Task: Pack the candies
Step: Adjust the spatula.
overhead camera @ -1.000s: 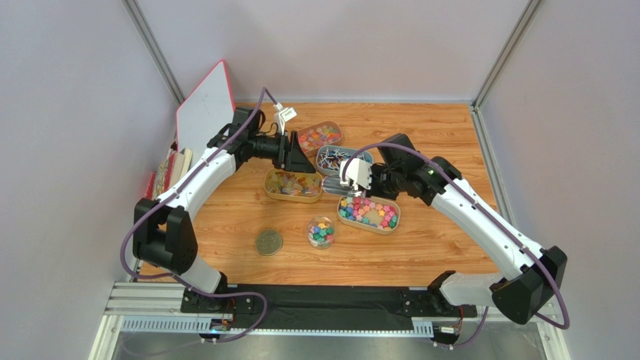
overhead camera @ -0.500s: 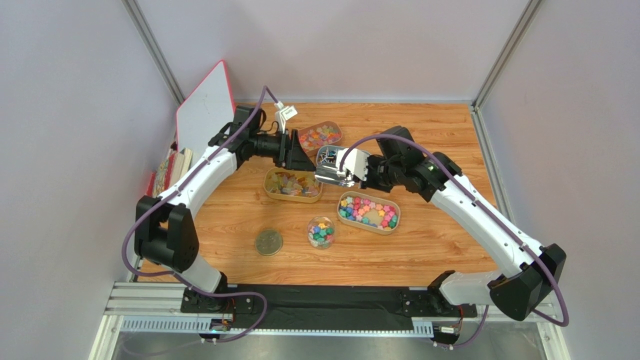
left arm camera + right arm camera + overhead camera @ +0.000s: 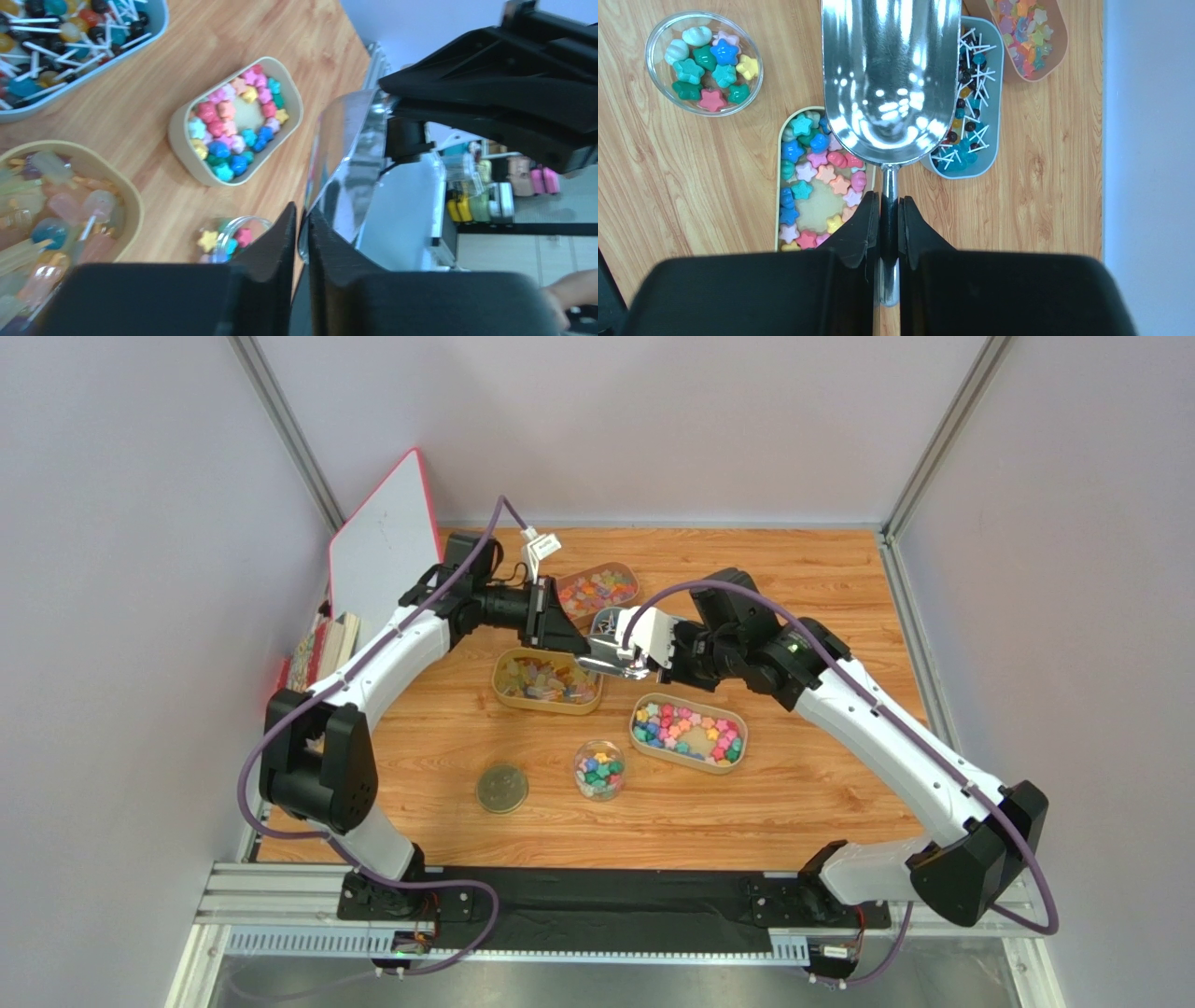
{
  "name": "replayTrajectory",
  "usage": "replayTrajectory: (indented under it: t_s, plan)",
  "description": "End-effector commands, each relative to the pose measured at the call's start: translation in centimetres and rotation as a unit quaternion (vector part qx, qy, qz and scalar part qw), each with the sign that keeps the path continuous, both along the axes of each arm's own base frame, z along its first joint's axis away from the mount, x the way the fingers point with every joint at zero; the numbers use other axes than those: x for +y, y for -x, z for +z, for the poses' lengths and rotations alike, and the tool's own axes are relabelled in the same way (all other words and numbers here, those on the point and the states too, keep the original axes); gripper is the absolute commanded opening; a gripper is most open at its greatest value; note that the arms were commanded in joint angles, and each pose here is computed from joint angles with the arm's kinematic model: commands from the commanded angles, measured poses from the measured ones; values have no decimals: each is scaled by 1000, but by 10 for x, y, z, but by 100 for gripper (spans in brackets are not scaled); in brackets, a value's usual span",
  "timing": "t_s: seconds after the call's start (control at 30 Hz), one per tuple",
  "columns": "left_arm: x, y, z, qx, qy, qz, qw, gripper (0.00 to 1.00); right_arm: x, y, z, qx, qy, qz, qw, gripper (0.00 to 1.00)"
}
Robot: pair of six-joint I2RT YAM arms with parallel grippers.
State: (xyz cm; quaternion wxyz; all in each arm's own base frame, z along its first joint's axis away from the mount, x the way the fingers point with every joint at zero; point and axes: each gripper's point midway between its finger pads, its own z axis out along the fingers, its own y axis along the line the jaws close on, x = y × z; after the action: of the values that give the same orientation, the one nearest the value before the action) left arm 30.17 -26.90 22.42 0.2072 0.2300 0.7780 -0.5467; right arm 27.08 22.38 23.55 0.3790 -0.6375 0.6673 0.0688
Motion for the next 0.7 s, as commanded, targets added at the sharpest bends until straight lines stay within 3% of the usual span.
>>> replayTrajectory:
  t_s: [0.0, 0.23, 0.3, 0.33, 0.4, 0.43, 0.67]
  plan:
    - [-10, 9, 31, -7, 66, -43, 997, 1, 22, -9, 28, -24, -57, 3, 998, 0]
    - [-10, 24, 40, 2, 100, -93, 991, 0, 20, -1, 23, -11, -61, 4, 998, 0]
    - [-9, 29, 40, 10, 107, -107, 988, 0, 12, 5, 31, -19, -69, 1, 997, 24]
    - [-8, 33, 41, 12, 112, -117, 987, 0, 8, 8, 35, -22, -77, -3, 997, 42]
    - [-7, 35, 36, 25, 113, -122, 986, 0, -6, 17, 45, -33, -105, -18, 994, 60]
    - [-7, 37, 36, 28, 118, -131, 984, 0, -8, 19, 52, -41, -125, -25, 991, 82]
    - [-7, 39, 34, 41, 130, -152, 979, 0, -11, 63, 66, -46, -200, 38, 978, 81]
